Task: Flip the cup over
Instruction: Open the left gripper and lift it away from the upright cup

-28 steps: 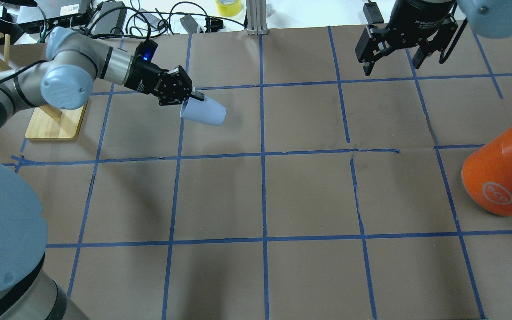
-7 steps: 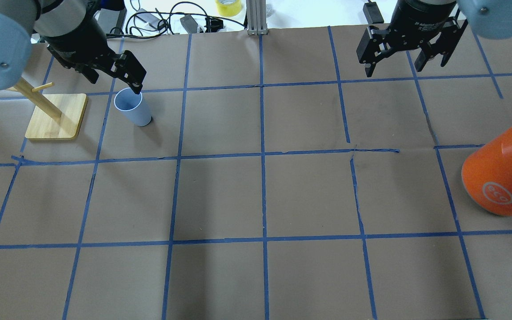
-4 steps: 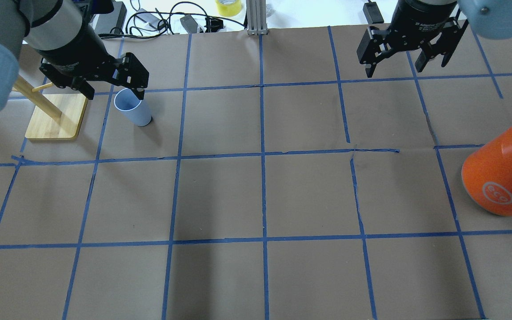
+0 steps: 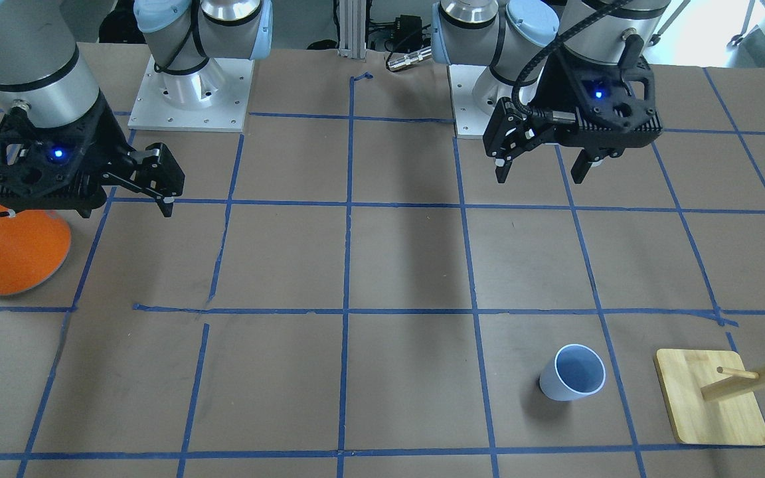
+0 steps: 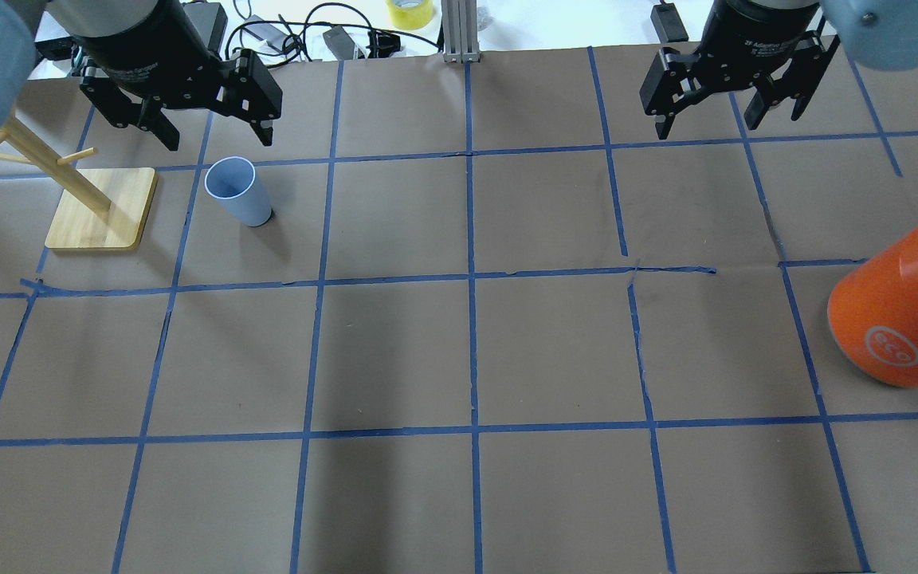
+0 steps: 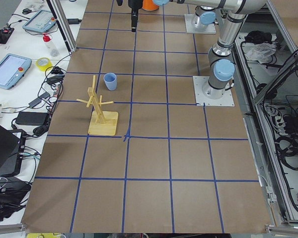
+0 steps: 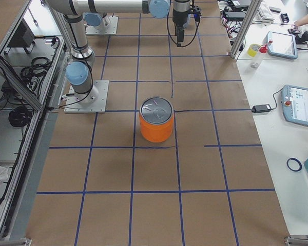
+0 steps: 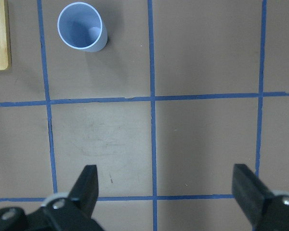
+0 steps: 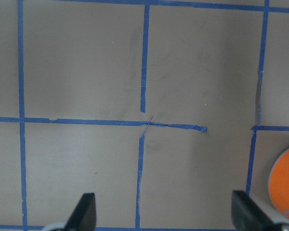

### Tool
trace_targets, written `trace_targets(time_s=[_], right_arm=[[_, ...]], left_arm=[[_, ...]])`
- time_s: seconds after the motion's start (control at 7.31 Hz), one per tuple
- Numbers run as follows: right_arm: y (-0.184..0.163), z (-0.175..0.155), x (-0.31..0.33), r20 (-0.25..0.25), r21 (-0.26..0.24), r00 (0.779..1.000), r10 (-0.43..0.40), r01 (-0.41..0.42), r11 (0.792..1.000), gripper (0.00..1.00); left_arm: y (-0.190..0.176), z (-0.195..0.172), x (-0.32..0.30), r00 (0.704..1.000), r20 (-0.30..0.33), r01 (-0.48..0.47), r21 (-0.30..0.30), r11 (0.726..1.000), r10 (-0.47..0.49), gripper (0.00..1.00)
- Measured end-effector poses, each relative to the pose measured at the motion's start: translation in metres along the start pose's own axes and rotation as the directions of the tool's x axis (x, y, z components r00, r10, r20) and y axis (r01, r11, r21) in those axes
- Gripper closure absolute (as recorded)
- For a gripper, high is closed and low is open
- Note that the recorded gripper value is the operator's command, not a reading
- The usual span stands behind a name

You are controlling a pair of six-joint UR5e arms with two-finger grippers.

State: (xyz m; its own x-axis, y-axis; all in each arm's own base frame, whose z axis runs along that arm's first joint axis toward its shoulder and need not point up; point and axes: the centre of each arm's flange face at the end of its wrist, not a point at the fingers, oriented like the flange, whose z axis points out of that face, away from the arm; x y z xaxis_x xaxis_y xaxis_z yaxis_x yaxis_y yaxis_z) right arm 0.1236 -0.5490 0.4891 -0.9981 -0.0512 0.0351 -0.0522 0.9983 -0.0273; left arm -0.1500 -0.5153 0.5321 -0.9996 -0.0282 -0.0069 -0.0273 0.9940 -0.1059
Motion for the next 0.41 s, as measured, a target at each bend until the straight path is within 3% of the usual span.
trace_targets(time_s=[0.41], right_arm=[[0.0016,0.0059,-0.0003,0.000,-0.006,1.000,0.000,0.000,1.000,0.00]], left_arm=[[-0.0009,0.0037,0.0001,1.000,0.005,0.010,-0.013,1.000,-0.010,0.00]])
